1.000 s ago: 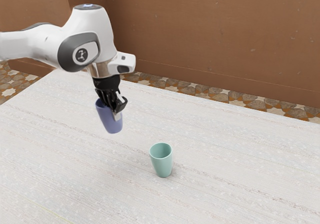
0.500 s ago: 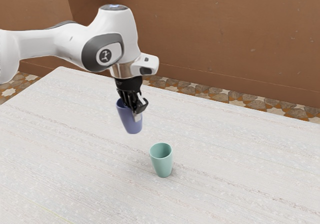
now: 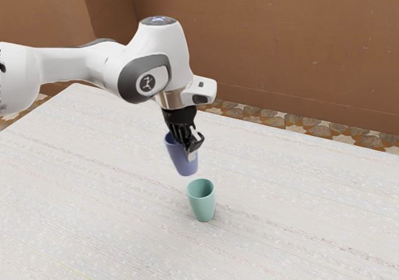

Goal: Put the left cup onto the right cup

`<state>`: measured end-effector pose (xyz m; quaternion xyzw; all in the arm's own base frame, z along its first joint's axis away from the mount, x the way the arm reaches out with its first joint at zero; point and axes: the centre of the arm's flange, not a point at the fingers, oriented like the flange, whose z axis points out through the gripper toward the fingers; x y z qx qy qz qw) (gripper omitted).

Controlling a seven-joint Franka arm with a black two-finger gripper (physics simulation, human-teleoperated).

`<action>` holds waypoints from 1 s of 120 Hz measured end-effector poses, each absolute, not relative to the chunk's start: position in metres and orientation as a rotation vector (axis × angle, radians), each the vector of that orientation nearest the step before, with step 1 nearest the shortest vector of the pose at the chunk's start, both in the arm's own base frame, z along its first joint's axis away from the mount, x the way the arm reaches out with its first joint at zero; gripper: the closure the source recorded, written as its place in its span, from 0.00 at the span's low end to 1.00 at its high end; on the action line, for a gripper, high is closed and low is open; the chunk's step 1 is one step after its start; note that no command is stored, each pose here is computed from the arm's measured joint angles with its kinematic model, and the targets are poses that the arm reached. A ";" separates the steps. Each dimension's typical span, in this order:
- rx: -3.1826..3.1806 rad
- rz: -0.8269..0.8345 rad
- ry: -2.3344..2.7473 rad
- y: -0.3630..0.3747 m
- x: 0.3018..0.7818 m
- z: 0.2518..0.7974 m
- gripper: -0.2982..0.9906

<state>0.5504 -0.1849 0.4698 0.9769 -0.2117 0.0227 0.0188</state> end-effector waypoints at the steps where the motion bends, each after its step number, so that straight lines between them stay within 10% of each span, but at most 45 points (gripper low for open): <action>1: 3.033 0.071 -0.657 -0.185 0.551 0.469 0.83; 120: 3.024 0.054 -0.672 -0.208 0.565 0.414 0.84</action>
